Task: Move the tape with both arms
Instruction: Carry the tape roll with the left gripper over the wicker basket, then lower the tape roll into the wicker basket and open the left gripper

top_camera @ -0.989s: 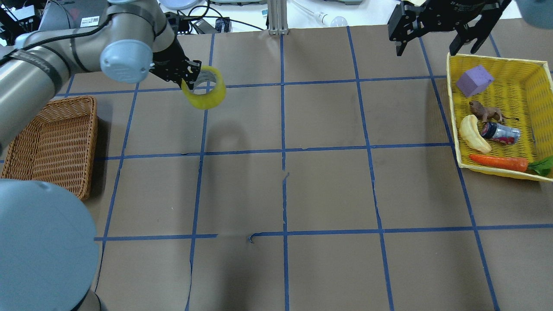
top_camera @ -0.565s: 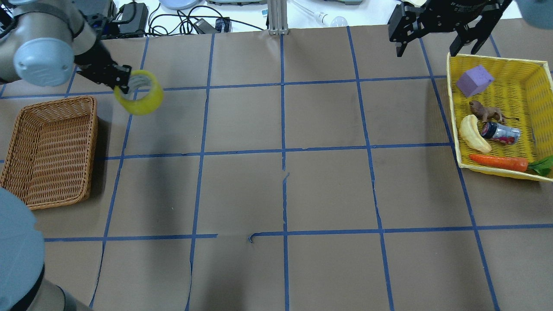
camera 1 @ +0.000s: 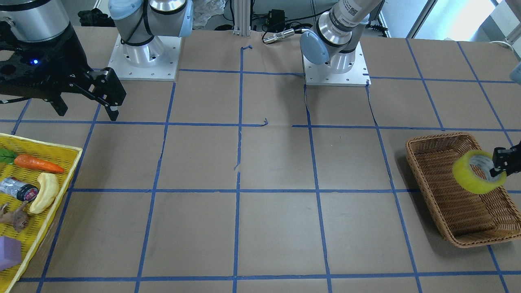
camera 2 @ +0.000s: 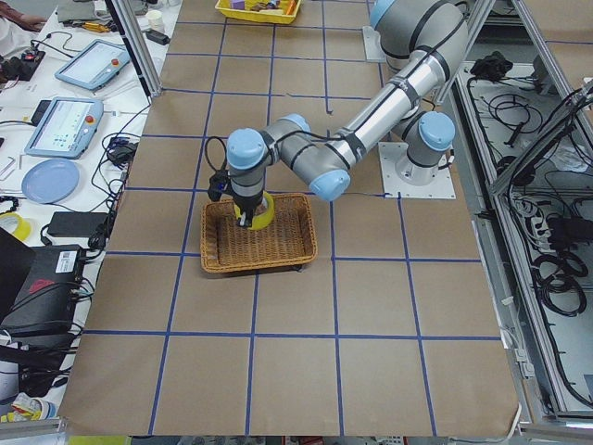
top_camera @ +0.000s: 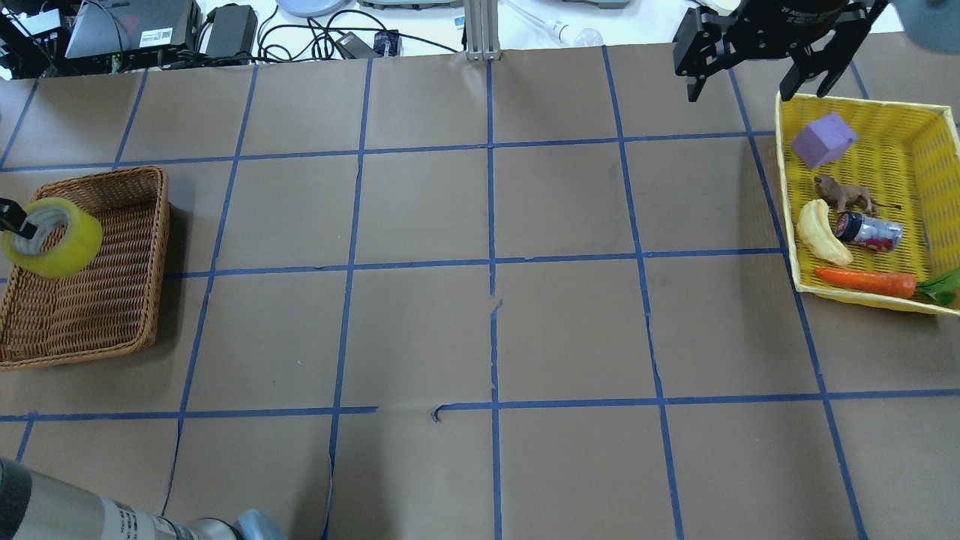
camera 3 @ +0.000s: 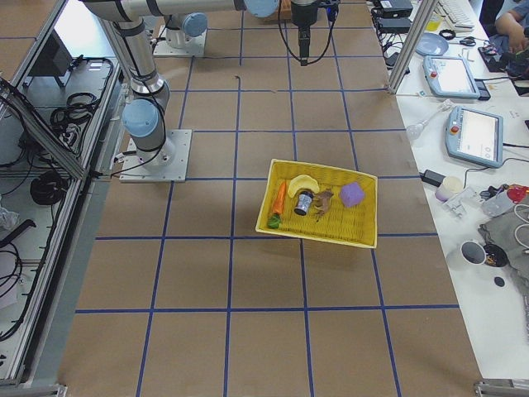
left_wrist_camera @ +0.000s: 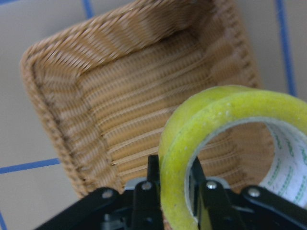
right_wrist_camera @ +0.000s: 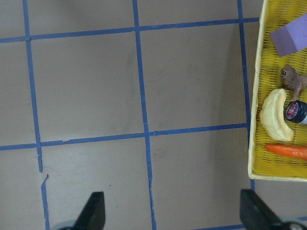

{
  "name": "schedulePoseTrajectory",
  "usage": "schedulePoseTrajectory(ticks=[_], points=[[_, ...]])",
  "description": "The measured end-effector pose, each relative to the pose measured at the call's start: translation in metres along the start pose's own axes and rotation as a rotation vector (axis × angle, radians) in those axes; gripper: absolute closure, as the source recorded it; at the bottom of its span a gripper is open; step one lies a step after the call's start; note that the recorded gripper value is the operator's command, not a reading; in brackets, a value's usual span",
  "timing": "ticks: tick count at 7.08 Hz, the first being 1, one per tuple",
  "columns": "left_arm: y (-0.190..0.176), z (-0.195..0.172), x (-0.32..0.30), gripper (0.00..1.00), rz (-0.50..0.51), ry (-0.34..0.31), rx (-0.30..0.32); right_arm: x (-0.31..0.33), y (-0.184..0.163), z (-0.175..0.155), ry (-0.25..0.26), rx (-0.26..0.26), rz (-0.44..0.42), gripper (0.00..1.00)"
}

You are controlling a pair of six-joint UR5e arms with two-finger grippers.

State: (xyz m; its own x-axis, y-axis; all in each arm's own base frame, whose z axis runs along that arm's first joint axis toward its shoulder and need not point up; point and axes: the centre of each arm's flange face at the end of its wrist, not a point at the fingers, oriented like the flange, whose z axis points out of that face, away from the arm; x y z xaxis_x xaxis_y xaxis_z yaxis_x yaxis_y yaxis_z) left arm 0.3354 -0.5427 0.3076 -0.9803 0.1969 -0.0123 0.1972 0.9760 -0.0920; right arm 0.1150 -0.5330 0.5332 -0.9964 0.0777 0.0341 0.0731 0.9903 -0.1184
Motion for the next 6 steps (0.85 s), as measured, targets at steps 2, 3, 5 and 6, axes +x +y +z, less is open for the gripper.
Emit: schedulePoseTrajectory(ticks=[2,3,5,6], points=[[0.007,0.040,-0.009,1.00,-0.055,0.020,0.007,0.000,0.000,0.001,0.001,-0.001,0.000,0.00],[-0.008,0.052,0.007,0.74,-0.072,0.010,-0.011,0.000,0.000,0.001,0.001,-0.002,0.000,0.00],[-0.024,0.067,0.025,0.42,-0.066,-0.016,-0.040,0.000,0.000,0.001,0.003,-0.002,0.000,0.00],[-0.026,0.070,0.026,0.30,-0.065,-0.023,-0.041,0.000,0.000,0.001,0.004,-0.002,0.000,0.00]])
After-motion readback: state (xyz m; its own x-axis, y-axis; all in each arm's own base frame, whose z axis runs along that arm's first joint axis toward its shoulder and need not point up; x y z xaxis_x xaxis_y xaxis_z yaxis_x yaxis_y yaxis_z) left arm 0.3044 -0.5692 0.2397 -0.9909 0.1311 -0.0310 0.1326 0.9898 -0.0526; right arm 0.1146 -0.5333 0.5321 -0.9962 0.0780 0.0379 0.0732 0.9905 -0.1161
